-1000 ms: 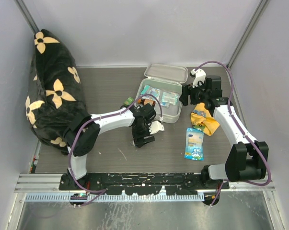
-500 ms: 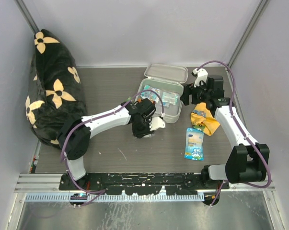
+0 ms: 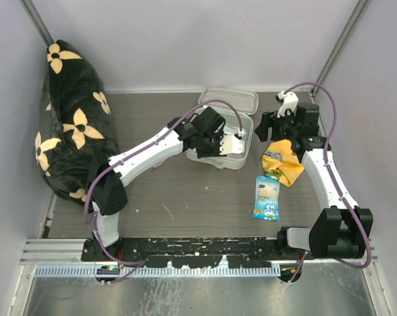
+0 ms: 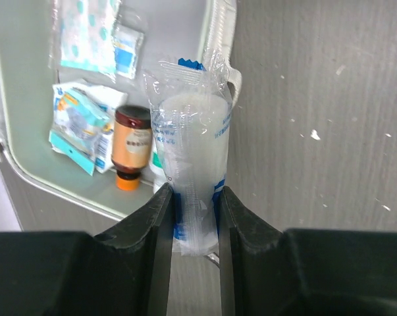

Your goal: Organize the medicine kit

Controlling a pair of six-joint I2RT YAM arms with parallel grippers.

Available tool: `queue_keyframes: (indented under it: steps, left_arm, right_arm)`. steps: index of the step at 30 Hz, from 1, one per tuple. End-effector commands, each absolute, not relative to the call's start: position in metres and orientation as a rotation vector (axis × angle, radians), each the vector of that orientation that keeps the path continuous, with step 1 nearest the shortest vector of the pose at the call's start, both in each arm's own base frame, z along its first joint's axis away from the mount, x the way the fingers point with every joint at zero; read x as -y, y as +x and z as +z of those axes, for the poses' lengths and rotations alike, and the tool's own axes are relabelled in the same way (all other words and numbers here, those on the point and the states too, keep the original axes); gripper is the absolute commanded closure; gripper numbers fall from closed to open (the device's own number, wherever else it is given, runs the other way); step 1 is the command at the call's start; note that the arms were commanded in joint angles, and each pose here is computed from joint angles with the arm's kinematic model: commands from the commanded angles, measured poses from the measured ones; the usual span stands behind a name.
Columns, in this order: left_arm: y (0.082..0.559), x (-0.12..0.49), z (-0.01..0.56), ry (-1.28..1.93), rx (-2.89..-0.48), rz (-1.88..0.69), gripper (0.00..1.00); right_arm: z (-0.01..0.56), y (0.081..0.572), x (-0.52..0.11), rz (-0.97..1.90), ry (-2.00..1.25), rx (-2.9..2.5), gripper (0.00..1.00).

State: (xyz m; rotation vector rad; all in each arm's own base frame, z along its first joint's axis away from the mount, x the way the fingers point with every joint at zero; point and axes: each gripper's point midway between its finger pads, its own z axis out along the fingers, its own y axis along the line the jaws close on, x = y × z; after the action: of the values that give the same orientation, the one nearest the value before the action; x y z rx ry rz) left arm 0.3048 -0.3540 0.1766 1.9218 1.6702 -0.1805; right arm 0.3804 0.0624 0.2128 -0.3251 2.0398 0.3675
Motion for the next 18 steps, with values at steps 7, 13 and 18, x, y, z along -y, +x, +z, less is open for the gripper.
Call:
queue_keyframes:
  steps: [7, 13, 18]
  left_arm:
    - [0.361, 0.398, 0.172, 1.947, -1.490, -0.057, 0.78]
    - [0.381, 0.411, 0.158, 1.959, -1.508, -0.095, 0.74]
    - [0.384, 0.416, 0.138, 2.014, -1.515, -0.153, 0.73]
  right_arm:
    - [0.247, 0.382, -0.036, 0.368, -0.214, -1.935, 0.23]
    - [0.246, 0.381, -0.033, 0.383, -0.205, -1.933, 0.23]
    - [0.245, 0.381, -0.030, 0.384, -0.197, -1.933, 0.23]
